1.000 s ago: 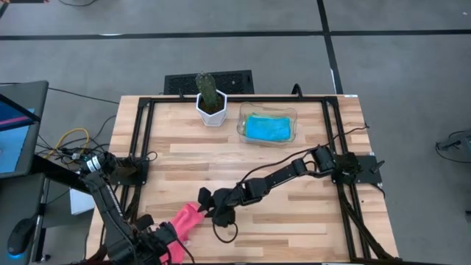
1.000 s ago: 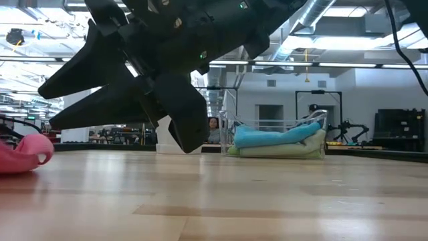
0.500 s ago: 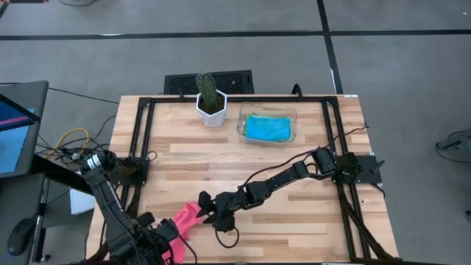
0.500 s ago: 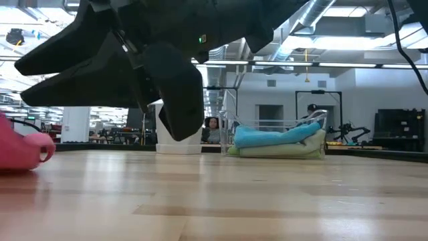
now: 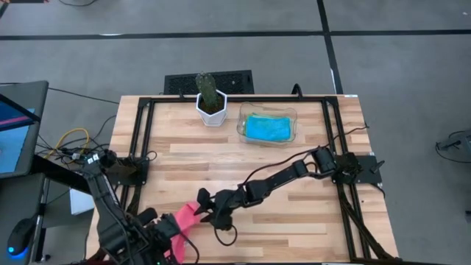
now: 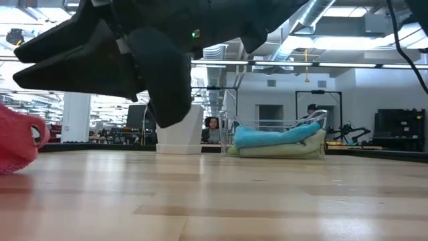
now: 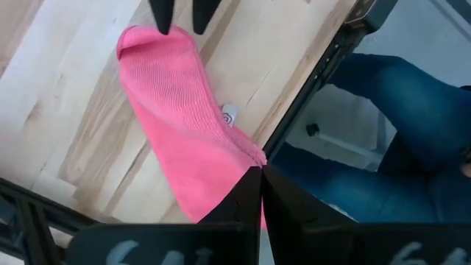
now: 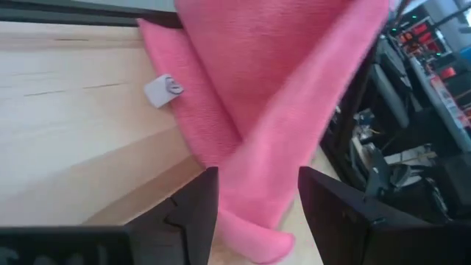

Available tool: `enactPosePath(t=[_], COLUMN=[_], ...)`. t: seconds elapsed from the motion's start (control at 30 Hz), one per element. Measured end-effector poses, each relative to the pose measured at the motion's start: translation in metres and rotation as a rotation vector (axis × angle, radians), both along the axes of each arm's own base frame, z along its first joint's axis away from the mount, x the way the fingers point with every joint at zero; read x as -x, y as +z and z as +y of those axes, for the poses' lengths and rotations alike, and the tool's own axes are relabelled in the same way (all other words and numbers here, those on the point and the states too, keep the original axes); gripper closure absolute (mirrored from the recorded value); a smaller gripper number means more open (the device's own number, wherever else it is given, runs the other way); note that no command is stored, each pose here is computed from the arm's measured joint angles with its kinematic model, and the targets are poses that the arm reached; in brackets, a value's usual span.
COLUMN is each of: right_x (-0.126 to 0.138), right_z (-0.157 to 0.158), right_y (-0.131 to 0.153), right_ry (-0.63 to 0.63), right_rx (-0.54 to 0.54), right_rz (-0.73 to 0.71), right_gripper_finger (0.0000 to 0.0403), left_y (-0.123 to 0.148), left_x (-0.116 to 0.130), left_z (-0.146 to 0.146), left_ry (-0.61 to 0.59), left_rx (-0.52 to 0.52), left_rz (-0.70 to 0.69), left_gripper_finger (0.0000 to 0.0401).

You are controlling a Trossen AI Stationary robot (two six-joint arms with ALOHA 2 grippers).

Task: Fold microfiber towels
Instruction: Fold the pink towel

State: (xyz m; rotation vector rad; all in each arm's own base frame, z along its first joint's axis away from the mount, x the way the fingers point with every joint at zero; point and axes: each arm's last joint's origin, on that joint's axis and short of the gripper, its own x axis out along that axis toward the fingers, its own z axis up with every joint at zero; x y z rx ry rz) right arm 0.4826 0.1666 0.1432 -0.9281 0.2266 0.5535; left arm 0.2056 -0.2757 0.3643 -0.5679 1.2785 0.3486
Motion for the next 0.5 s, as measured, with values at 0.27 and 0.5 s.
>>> enactPosePath(t=[0.27, 0.5], right_x=[0.000, 0.002], right_z=[0.002, 0.007], right_y=[0.001, 0.002], right_ry=[0.014, 0.021], right_rx=[-0.069, -0.080], right_rz=[0.017, 0.014], right_gripper_finger=[0.0191, 0.0191], left_y=[0.000, 0.013], left_x=[-0.008, -0.012], left_z=[0.007, 0.016], left_ry=[-0.025, -0.007], left_rx=[-0.010, 0.007], left_rz=[0.016, 0.002], left_gripper_finger=[0.0401, 0.0401])
